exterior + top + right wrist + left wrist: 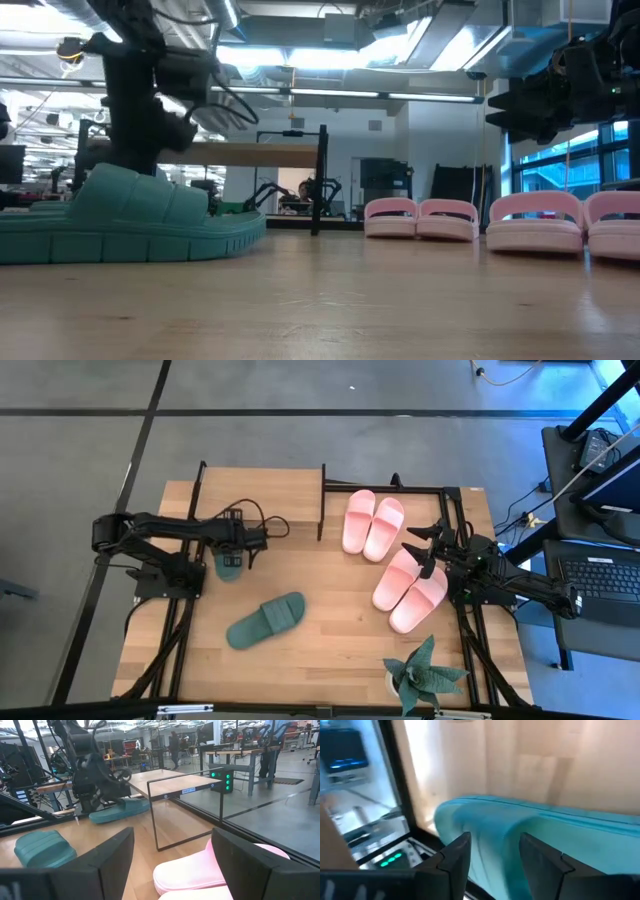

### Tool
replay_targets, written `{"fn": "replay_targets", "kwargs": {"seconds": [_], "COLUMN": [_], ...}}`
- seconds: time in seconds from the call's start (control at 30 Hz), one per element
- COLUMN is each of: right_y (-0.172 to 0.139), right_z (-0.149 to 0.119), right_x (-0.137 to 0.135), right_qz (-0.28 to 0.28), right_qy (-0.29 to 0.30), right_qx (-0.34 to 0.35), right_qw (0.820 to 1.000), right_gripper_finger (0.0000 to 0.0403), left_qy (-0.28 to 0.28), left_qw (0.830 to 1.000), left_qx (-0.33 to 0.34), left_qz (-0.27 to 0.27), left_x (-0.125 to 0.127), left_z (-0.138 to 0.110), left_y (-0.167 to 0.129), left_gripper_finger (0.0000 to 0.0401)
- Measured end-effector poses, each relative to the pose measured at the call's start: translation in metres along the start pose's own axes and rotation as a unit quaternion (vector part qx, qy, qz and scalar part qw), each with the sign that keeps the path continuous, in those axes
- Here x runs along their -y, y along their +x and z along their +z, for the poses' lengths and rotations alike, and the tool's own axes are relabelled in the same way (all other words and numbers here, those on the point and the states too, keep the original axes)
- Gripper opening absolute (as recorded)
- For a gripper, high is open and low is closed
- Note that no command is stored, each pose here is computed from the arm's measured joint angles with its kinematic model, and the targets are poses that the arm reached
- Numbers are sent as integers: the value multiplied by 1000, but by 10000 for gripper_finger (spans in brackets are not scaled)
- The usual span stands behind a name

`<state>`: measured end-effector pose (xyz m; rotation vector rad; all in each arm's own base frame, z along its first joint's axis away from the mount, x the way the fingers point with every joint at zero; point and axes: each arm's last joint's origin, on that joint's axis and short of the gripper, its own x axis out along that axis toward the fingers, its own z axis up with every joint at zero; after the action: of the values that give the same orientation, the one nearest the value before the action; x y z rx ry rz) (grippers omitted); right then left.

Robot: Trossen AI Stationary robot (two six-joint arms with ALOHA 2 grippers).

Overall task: Pick and place slides into the shelf
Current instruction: Put the green slide under the shelf

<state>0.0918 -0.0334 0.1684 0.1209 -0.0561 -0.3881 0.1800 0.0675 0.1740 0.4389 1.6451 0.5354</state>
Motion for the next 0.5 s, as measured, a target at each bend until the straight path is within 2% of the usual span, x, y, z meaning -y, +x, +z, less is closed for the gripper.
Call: {"fn": "replay_targets", "kwargs": {"seconds": [0.13, 0.27, 0.33, 0.4, 0.47, 0.5], "right_y": [0, 0, 0, 0, 0, 0], "right_z": [0, 0, 0, 0, 0, 0], "right_x": [0, 0, 0, 0, 0, 0], "right_qz": [0, 0, 0, 0, 0, 0], "right_qy": [0, 0, 0, 0, 0, 0], "right_qx": [0, 0, 0, 0, 0, 0], "right_qw": [1000, 1000, 1000, 1000, 1000, 1000], "right_gripper_finger": [268, 268, 268, 268, 268, 268], "left_qy": [-30, -72, -94, -112, -123, -125], "left_qw": [998, 983, 962, 933, 906, 898], "left_qx": [-6, 4, 17, 32, 50, 57], "left_qz": [-54, -171, -257, -342, -403, -417], "left_x": [-2, 0, 3, 8, 13, 16], "left_z": [-1, 2, 5, 9, 14, 16], "left_y": [-8, -15, -20, -25, -30, -33], "left_gripper_finger": [160, 161, 161, 161, 161, 161]}}
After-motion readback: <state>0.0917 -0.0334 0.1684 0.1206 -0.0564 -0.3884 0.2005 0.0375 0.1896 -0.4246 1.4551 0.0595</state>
